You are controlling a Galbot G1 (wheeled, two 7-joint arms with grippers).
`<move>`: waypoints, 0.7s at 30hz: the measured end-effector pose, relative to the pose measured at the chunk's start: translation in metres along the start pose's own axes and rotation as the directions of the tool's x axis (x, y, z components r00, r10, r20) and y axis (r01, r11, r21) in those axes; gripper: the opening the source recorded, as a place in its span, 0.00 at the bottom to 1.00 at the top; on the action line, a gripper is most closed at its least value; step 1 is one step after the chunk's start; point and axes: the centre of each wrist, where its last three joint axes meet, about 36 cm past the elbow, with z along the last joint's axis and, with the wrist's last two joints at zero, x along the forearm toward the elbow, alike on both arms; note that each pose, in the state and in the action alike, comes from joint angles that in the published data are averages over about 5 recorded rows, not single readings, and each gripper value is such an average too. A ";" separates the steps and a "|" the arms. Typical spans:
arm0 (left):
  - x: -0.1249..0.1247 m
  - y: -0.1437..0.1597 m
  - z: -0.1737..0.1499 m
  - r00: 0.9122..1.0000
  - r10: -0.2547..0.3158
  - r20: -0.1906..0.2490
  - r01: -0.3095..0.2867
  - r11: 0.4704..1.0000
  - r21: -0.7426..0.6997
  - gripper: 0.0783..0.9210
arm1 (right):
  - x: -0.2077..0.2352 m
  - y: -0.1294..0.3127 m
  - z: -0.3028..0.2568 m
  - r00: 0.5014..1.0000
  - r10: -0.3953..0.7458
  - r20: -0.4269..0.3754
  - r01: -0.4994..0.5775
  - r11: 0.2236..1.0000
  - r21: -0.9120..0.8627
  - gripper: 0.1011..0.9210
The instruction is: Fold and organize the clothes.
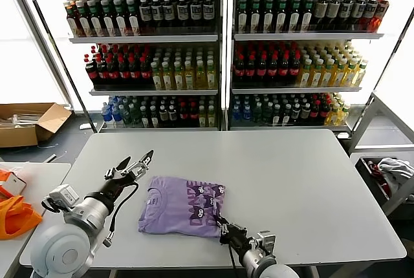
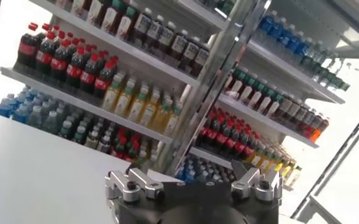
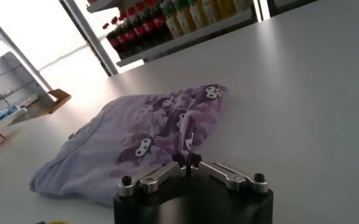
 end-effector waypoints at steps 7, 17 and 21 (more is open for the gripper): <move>0.007 0.003 0.000 1.000 -0.014 0.006 0.014 1.000 0.000 0.88 | 0.015 -0.026 -0.015 0.999 0.043 0.004 -0.043 0.998 0.053 0.02; 0.006 0.002 0.002 1.000 -0.016 0.003 0.016 1.000 0.002 0.88 | 0.040 -0.071 -0.036 0.989 0.143 0.047 -0.148 0.978 0.145 0.03; 0.005 0.002 0.003 1.000 -0.014 0.003 0.014 1.000 0.001 0.88 | 0.050 -0.075 -0.043 0.982 0.165 0.094 -0.180 0.966 0.184 0.15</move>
